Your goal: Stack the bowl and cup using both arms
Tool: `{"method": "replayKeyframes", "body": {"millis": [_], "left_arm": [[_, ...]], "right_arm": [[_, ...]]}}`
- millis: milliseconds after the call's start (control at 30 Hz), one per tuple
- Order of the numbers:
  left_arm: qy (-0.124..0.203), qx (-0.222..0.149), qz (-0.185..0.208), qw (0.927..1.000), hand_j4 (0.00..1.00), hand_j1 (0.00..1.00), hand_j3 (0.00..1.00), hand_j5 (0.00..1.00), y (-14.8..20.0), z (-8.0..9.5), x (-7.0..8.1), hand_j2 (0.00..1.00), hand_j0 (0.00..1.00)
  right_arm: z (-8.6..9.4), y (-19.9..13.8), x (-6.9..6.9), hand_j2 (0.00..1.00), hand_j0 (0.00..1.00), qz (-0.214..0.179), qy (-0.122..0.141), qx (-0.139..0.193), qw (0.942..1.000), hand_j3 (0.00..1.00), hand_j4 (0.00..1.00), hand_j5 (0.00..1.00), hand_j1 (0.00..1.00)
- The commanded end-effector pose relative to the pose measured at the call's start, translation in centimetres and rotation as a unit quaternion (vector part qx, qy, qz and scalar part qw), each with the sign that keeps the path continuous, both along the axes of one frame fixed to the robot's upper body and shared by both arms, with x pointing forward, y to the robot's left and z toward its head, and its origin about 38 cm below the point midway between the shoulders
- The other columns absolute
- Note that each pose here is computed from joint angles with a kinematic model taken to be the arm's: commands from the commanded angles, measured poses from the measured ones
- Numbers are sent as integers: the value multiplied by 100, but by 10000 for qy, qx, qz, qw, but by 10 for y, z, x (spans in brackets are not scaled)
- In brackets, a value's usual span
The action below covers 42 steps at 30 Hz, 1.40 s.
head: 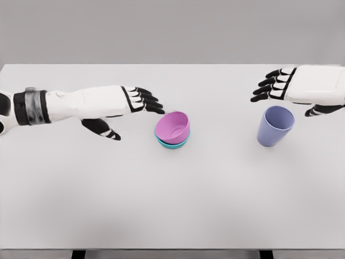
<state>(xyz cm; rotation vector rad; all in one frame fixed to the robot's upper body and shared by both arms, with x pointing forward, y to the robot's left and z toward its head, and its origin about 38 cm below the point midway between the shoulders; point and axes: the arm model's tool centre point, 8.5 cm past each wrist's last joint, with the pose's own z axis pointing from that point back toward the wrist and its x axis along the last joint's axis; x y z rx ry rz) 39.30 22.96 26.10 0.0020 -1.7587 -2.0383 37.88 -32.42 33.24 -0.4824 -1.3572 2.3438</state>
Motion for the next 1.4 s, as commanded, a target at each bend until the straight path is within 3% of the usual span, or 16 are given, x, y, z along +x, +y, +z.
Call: {"method": "replayKeyframes", "body": {"millis": [0, 100, 200, 333, 533, 633, 700, 1200, 1367], "left_arm": [[372, -527, 174, 9978, 100, 100, 100, 100, 47, 32, -10, 100, 100], [971, -672, 606, 9912, 100, 100, 100, 100, 80, 5, -16, 100, 100], [1164, -812, 1046, 9843, 100, 100, 100, 100, 107, -13, -19, 100, 100], [1021, -1291, 1345, 9771, 100, 100, 100, 100, 121, -12, -17, 100, 100], [1086, -1333, 1647, 9712, 100, 100, 100, 100, 138, -19, -10, 100, 100], [1137, -1326, 1674, 9703, 100, 100, 100, 100, 139, -24, -13, 100, 100], [1103, -1296, 1711, 9704, 100, 100, 100, 100, 142, -23, -12, 100, 100], [1164, -1280, 1721, 9698, 100, 100, 100, 100, 142, -28, -15, 100, 100], [1168, -1270, 1719, 9699, 100, 100, 100, 100, 141, -29, -15, 100, 100]], "right_arm": [[-14, 1, -1, 100, 100, 11, 206, -48, 9998, 100, 100, 100, 100], [-18, -14, 9, 100, 100, -266, 265, -103, 9992, 100, 100, 100, 100], [-19, -14, 10, 100, 100, -270, 290, -140, 9991, 100, 100, 100, 100], [-16, -15, 10, 100, 100, -269, 257, -182, 9991, 100, 100, 100, 100], [-28, -10, 10, 100, 100, -202, 407, -242, 9987, 100, 100, 100, 100], [-36, -7, 16, 100, 100, -206, 437, -296, 9984, 100, 100, 100, 100], [-51, -9, 23, 100, 100, -287, 580, -363, 9972, 100, 100, 100, 100], [-73, -20, 42, 100, 100, -606, 817, -312, 9943, 100, 100, 100, 100], [-90, -17, 48, 100, 100, -646, 982, -354, 9924, 100, 100, 100, 100]]}}
